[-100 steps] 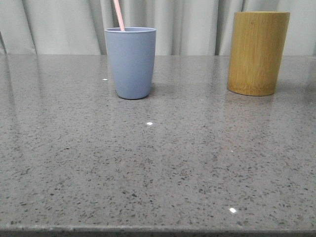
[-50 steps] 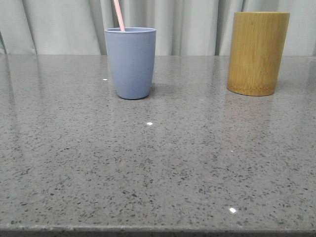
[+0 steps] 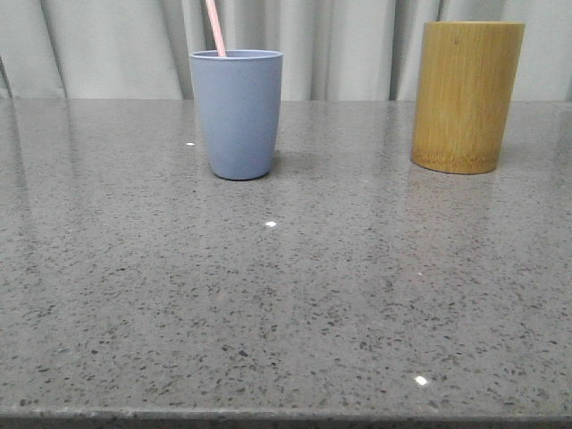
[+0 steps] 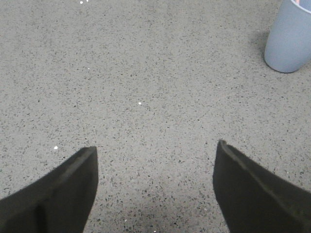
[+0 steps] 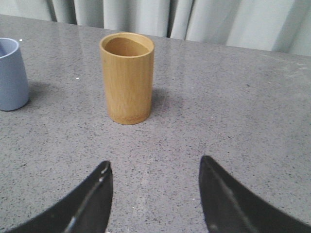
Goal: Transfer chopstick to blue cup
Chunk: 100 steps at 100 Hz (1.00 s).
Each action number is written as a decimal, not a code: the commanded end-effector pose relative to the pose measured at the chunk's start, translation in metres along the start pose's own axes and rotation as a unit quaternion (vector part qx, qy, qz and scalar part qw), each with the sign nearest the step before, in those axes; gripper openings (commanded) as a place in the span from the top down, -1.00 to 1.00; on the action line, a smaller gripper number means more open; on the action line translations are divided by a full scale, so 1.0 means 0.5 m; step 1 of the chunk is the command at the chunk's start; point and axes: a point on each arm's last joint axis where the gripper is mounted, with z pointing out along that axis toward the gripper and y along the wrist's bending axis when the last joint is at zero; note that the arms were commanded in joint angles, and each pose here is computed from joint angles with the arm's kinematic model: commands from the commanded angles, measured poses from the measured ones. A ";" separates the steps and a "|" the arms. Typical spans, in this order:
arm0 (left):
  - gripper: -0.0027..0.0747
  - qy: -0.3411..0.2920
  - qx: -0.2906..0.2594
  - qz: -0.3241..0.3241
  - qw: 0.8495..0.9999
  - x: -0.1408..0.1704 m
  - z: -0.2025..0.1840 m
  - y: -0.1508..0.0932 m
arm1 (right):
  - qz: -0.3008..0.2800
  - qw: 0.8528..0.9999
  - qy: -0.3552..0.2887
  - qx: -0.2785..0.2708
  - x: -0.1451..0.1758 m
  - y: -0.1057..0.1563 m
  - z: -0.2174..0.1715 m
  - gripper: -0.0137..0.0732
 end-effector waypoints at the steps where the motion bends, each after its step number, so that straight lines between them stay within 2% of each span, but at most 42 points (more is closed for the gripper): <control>1: -0.32 -0.050 0.004 -0.008 0.999 -0.026 -0.010 -0.002 | -0.006 0.999 -0.040 0.007 -0.024 -0.002 -0.005 -0.27; 22: -0.32 -0.050 0.004 -0.008 0.999 -0.026 -0.010 -0.002 | -0.006 0.999 -0.040 0.007 -0.024 -0.002 -0.005 -0.24; 29: -0.32 -0.050 0.004 -0.008 0.999 -0.026 -0.010 -0.002 | -0.006 0.999 -0.040 0.007 -0.024 -0.002 -0.005 -0.12; 36: -0.27 -0.050 0.004 -0.008 0.999 -0.026 -0.010 -0.002 | -0.006 0.999 -0.040 0.007 -0.024 -0.002 -0.005 0.08; 41: -0.16 -0.050 0.004 -0.008 0.999 -0.026 -0.010 -0.002 | -0.006 0.999 -0.040 0.007 -0.024 -0.002 -0.005 0.28; 48: 0.09 -0.050 0.004 -0.008 0.999 -0.026 -0.010 -0.002 | -0.006 0.999 -0.040 0.007 -0.024 -0.002 -0.005 0.55; 57: 0.53 -0.051 0.004 -0.008 0.999 -0.026 -0.010 -0.002 | -0.006 0.999 -0.040 0.007 -0.024 -0.002 -0.005 0.86; 65: 0.99 -0.051 0.004 -0.008 0.999 -0.026 -0.010 -0.002 | -0.006 0.999 -0.040 0.007 -0.024 -0.002 -0.005 0.84; 100: 0.98 -0.051 0.004 -0.008 0.999 -0.026 -0.010 -0.002 | -0.006 0.999 -0.040 0.007 -0.024 -0.002 -0.005 0.84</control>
